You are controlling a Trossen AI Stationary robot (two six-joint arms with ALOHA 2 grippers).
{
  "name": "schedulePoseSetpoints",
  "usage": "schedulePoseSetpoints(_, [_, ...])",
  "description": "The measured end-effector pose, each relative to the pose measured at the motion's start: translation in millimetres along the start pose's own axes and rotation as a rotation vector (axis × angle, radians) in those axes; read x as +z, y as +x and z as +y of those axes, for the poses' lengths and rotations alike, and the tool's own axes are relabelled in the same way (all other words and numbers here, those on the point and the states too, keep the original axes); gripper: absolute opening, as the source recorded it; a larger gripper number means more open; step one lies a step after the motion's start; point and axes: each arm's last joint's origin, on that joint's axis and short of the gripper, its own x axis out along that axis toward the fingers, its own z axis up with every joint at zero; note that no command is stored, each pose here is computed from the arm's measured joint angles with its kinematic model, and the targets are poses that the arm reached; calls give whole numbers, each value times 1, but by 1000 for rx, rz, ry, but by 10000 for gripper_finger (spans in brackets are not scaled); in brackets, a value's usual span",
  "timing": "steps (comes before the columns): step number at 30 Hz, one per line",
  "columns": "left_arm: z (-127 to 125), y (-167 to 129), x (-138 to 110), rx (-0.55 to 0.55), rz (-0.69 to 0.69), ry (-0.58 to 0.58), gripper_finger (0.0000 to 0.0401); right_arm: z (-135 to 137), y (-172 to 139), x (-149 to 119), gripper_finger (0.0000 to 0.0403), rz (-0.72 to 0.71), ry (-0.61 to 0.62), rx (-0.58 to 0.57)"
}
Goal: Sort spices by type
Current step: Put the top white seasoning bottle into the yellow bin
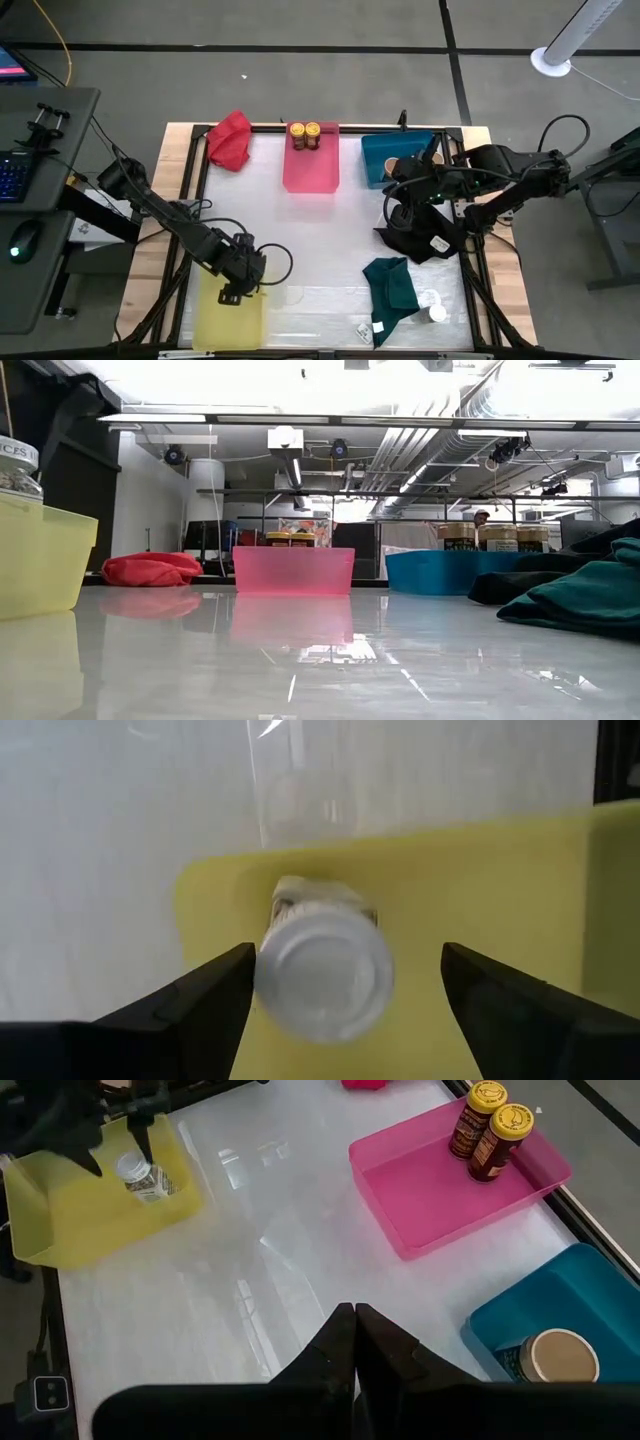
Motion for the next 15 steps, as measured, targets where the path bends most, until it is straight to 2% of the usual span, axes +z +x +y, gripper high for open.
schedulePoseSetpoints(10, [20, -43, -15, 19, -125, -19, 305, 0, 0, 0, 0, 0, -11, 0])
schedulePoseSetpoints(12, [18, -45, -18, 21, -112, 2, 303, 0, 0, 0, 0, 0, -11, 0])
schedulePoseSetpoints(15, [12, -42, -30, 60, -19, 38, 280, 0, 0, 0, 0, 0, -9, 0])
